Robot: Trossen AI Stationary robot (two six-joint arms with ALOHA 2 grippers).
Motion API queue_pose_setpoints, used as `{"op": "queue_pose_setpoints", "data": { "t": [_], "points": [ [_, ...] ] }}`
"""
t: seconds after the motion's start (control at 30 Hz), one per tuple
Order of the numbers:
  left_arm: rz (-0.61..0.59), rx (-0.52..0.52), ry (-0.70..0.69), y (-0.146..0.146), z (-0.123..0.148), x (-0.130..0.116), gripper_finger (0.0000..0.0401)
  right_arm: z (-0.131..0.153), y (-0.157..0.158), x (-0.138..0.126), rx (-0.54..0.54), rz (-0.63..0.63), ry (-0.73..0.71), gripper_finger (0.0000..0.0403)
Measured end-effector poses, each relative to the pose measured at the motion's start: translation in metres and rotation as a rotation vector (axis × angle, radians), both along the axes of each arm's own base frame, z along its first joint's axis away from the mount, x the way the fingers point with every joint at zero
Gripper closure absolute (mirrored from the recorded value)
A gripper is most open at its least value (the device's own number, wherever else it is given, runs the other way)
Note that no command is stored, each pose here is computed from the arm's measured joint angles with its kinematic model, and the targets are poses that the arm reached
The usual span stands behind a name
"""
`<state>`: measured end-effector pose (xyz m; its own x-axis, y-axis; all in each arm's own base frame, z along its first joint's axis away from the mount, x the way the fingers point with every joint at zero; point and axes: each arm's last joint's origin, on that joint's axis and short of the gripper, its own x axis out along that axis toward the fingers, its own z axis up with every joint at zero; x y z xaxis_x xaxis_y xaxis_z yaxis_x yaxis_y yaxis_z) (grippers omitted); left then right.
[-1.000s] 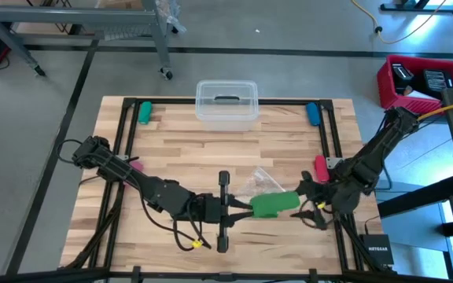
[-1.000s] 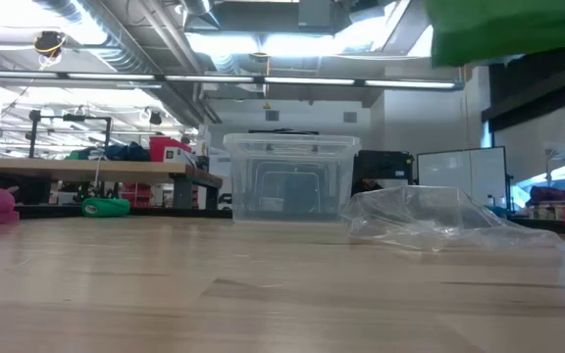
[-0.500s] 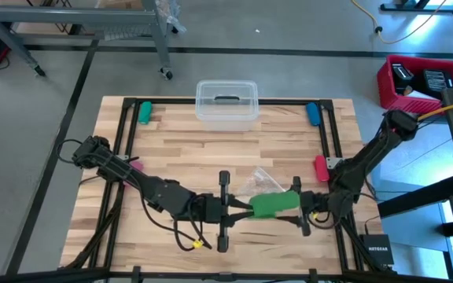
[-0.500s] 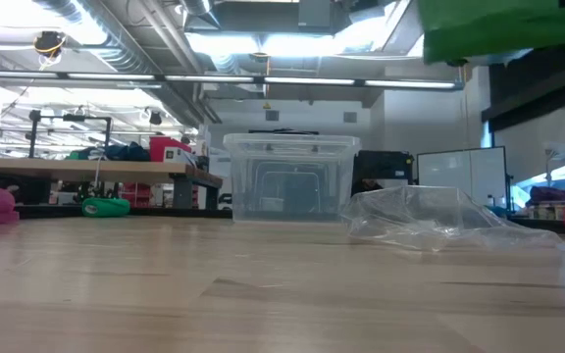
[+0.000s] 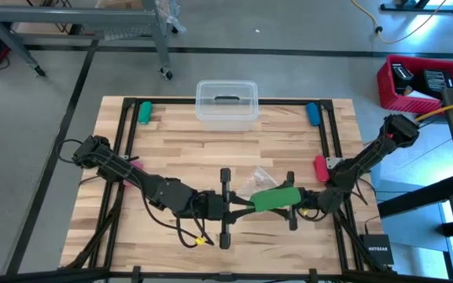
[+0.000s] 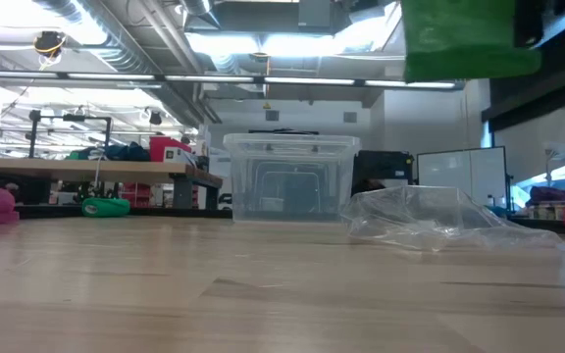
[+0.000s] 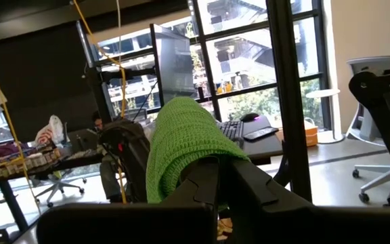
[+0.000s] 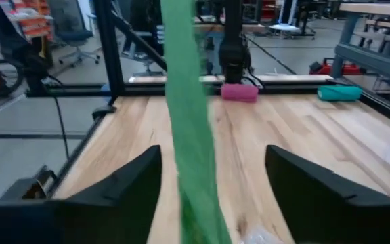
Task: Roll bandage
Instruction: Roll the green bandage
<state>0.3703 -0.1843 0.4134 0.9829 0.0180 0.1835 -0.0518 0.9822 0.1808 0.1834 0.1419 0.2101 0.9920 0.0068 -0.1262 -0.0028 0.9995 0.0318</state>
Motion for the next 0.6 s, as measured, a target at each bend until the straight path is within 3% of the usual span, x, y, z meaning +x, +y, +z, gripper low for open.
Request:
{"op": "queue_pose_setpoints", "data": {
  "t": [0.27, 0.43, 0.6],
  "points": [
    [0.001, 0.005, 0.000, 0.000, 0.000, 0.000, 0.0391, 0.001, -0.005, 0.007, -0.021, 0.068, -0.005, 0.0275],
    [0.003, 0.015, 0.000, 0.000, 0.000, 0.000, 0.0391, 0.000, -0.005, 0.007, -0.059, 0.081, -0.002, 0.0380],
    [0.009, 0.062, -0.029, -0.001, 0.015, -0.011, 0.0391, 0.000, 0.005, -0.003, -0.090, 0.061, -0.008, 0.0385]
  ]
}}
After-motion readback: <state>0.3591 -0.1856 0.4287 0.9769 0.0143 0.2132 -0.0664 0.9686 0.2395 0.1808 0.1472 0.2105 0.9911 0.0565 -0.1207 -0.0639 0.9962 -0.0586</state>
